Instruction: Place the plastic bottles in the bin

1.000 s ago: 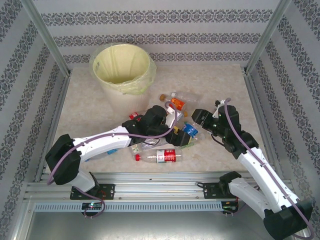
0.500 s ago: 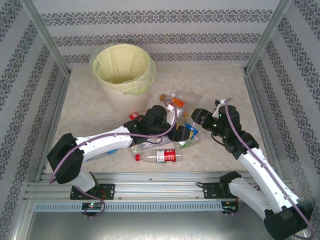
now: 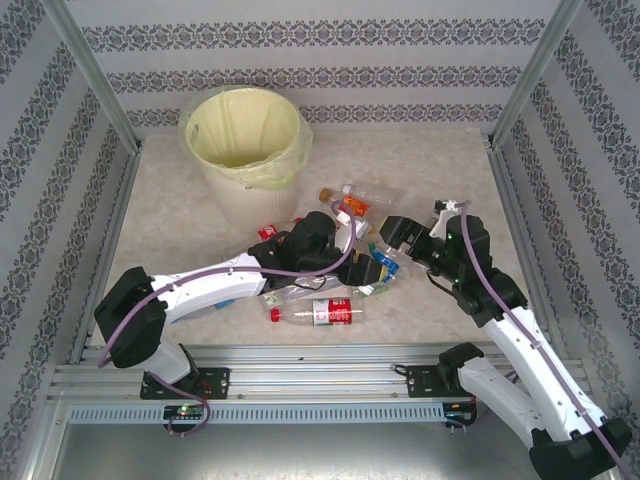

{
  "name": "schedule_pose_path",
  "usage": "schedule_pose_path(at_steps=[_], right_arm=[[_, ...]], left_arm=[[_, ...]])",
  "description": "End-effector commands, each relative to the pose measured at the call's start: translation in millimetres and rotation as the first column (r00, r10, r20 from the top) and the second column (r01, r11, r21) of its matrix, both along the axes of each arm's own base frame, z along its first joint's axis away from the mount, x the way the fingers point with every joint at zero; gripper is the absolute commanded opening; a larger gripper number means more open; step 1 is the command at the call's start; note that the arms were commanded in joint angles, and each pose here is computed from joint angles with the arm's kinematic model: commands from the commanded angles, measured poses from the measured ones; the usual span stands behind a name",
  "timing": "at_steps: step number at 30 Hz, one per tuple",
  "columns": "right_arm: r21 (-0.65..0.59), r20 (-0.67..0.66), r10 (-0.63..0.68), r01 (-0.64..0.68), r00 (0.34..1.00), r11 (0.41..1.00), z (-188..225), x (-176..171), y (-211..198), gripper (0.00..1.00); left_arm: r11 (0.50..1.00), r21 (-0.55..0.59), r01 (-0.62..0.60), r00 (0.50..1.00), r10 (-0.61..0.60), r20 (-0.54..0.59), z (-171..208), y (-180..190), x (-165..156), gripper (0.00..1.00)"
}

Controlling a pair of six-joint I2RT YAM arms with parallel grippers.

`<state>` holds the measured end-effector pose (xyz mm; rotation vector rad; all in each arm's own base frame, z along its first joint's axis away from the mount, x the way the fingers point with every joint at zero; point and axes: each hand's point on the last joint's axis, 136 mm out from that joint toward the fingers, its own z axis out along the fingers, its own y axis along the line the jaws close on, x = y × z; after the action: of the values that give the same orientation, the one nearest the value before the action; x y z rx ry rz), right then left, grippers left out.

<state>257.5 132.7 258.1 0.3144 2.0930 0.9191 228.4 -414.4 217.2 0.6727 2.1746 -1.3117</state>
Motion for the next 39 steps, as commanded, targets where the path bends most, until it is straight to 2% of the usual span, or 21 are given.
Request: schedule_pose_path(at_steps=[1,6,10,14,18,26,32,39], right_arm=[[-0.01,0.07,0.018,-0.017,0.997,1.0,29,-11,-8,0.98],[-0.022,0.088,0.002,0.0,0.996,1.0,38,-23,-24,0.98],[-0.038,0.172,0.079,-0.073,0.982,0.997,54,-37,-22,0.98],[-0.076,0.299,0.175,-0.16,0.938,0.984,78,-56,-13,0.98],[-0.115,0.43,0.211,-0.179,0.878,0.977,101,-73,-12,0.98],[-0.123,0.627,0.212,-0.173,0.75,0.977,139,-98,-14,0.98],[-0.101,0.674,0.216,-0.201,0.706,0.974,157,-106,-10,0.98],[-0.039,0.723,0.198,-0.247,0.661,0.968,180,-111,-6,0.98]], left_arm=[[0.999,-0.039,-0.004,1.0,0.004,-0.002,27,4,-2,0.48],[0.998,-0.06,-0.037,0.999,0.037,0.002,43,15,7,0.47],[0.996,-0.042,-0.078,0.997,0.079,0.019,58,28,17,0.47],[0.99,-0.009,-0.138,0.989,0.139,0.05,74,47,29,0.47],[0.976,0.046,-0.214,0.973,0.209,0.094,91,72,46,0.46],[0.927,0.137,-0.349,0.93,0.324,0.175,125,124,88,0.46],[0.885,0.166,-0.435,0.889,0.393,0.234,161,161,120,0.46],[0.813,0.201,-0.546,0.828,0.489,0.273,176,208,165,0.46]])
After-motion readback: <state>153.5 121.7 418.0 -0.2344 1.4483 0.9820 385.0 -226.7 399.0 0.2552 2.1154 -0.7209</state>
